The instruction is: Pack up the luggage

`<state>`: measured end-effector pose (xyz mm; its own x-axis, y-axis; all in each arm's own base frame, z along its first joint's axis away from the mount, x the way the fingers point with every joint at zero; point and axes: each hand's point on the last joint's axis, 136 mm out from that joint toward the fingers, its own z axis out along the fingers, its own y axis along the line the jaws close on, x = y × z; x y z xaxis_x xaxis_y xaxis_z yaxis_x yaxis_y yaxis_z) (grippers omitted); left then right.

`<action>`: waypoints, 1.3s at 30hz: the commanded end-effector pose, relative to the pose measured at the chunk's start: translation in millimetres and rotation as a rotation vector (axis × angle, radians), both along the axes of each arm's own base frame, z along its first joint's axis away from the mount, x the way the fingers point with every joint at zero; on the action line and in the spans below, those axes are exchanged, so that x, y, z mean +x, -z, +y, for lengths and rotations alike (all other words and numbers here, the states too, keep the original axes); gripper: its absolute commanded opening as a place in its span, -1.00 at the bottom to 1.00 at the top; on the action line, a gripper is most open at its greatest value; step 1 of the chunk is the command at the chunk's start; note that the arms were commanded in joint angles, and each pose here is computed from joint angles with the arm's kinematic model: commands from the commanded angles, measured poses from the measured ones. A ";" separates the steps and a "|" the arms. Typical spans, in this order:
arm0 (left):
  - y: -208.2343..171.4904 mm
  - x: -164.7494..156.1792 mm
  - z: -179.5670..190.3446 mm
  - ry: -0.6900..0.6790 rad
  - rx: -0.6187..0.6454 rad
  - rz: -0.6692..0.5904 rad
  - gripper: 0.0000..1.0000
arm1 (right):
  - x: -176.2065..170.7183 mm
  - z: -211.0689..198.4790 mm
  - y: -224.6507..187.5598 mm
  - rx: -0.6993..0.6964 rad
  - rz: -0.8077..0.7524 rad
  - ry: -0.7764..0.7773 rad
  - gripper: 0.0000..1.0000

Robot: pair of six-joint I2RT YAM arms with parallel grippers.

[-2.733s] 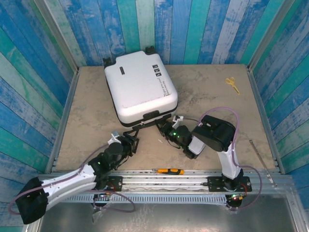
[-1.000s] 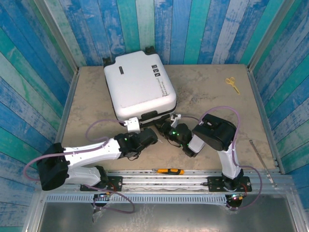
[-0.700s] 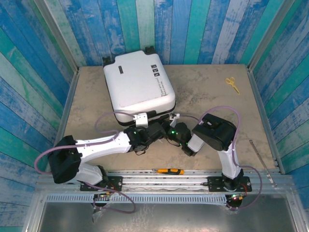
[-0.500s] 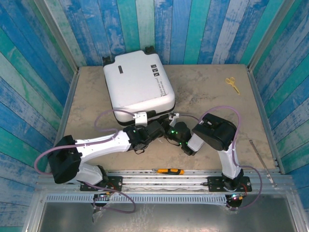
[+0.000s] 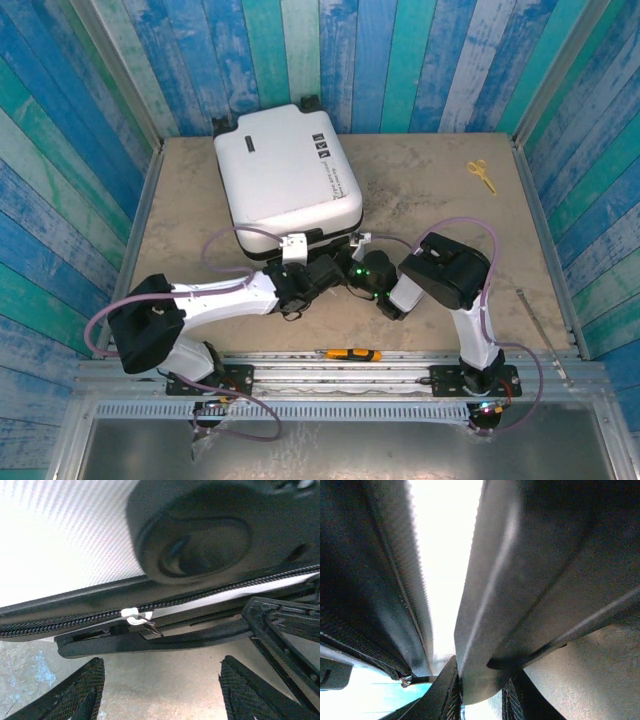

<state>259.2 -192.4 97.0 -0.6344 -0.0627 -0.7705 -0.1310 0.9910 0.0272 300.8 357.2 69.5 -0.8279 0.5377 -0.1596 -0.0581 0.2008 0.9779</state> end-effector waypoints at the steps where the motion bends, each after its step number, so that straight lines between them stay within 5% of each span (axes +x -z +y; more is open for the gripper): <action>1: -3.3 6.6 11.7 -0.061 -0.011 -0.097 0.19 | 2.7 2.2 -5.9 -0.055 -0.133 -0.030 -0.99; 25: -0.9 30.4 -13.2 -0.100 -0.035 -0.190 -0.36 | 1.3 -10.9 -6.2 -0.081 -0.141 -0.029 -0.99; 30: -4.1 36.1 -19.8 -0.105 -0.035 -0.196 -0.71 | 0.0 -12.5 -2.6 -0.082 -0.135 -0.027 -0.99; 39: 12.2 28.4 -15.9 -0.136 -0.077 -0.144 -1.00 | -3.0 -13.5 4.0 -0.081 -0.127 -0.037 -0.99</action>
<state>290.1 -212.5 94.4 -0.4872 -0.1894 -0.8525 -0.2365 0.9683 -0.0800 303.0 347.6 68.4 -0.8314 0.5330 -0.1572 -0.0579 0.1983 0.9784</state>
